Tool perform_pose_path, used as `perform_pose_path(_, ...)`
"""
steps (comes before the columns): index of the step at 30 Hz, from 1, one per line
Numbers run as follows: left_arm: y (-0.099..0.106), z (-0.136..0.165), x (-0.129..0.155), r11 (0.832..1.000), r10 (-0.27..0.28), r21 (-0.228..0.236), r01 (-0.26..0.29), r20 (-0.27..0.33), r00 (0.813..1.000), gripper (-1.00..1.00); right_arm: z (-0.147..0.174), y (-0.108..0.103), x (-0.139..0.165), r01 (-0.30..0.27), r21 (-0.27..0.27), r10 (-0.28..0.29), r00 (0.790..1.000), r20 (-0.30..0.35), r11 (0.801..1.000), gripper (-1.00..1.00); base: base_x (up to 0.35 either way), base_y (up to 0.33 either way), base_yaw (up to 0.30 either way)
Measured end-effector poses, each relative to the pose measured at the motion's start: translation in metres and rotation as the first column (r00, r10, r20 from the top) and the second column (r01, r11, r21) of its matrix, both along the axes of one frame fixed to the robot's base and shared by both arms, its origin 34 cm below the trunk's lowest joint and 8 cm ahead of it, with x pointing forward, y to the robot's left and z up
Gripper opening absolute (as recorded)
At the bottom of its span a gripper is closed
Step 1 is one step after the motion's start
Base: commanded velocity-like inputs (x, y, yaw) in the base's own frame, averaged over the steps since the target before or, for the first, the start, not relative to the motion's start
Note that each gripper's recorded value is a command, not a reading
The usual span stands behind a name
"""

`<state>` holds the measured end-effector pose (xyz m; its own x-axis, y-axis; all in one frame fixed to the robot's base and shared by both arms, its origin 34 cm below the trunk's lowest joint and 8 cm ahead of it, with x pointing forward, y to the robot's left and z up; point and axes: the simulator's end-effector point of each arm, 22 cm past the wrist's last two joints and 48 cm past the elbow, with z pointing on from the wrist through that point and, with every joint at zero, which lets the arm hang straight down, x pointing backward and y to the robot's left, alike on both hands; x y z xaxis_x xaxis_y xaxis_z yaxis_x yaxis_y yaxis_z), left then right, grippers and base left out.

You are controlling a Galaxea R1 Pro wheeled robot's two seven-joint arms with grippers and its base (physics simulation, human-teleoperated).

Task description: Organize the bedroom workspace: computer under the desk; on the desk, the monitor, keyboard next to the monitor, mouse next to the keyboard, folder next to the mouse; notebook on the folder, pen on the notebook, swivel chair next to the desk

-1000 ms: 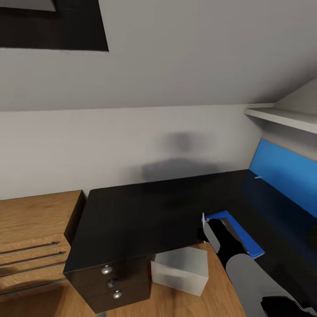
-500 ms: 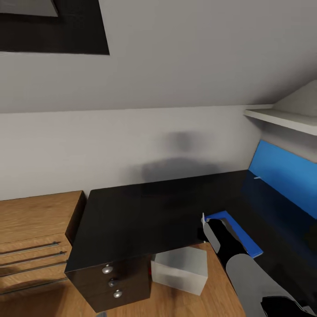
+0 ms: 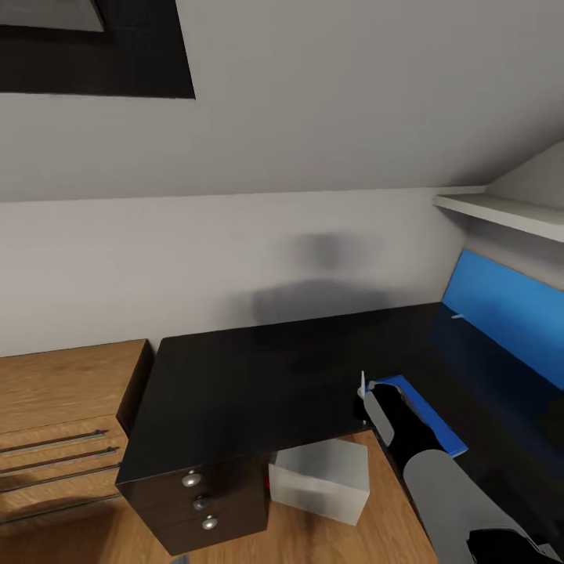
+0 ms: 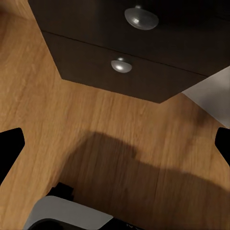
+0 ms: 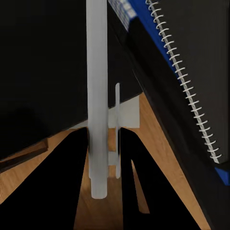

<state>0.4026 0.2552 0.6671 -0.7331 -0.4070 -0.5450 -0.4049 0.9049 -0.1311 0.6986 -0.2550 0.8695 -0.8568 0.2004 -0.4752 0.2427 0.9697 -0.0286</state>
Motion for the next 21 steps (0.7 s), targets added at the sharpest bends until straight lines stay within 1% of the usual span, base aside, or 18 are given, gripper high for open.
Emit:
perform_pose_path(4, 0.000, 0.000, 0.000, 1.000, 0.000, 0.000, 0.000, 0.000, 1.000, 1.00, 0.008, -0.004, 0.006, 0.003, -0.003, -0.003, 1.000, 0.021, 1.000, -1.00, 0.000, -0.042, 0.000)
perform_pose_path(13, 0.000, 0.000, 0.000, 1.000, 0.001, 0.001, -0.001, -0.001, 1.000, 1.00, 0.015, -0.018, 0.008, 0.011, -0.015, -0.010, 1.000, 0.025, 1.000, -1.00, 0.000, -0.156, 0.000)
perform_pose_path(21, 0.000, 0.000, -0.001, 1.000, 0.001, 0.001, -0.001, -0.002, 1.000, 1.00, 0.015, -0.027, 0.008, 0.018, -0.025, -0.017, 1.000, 0.024, 1.000, -1.00, 0.000, -0.029, 0.000)
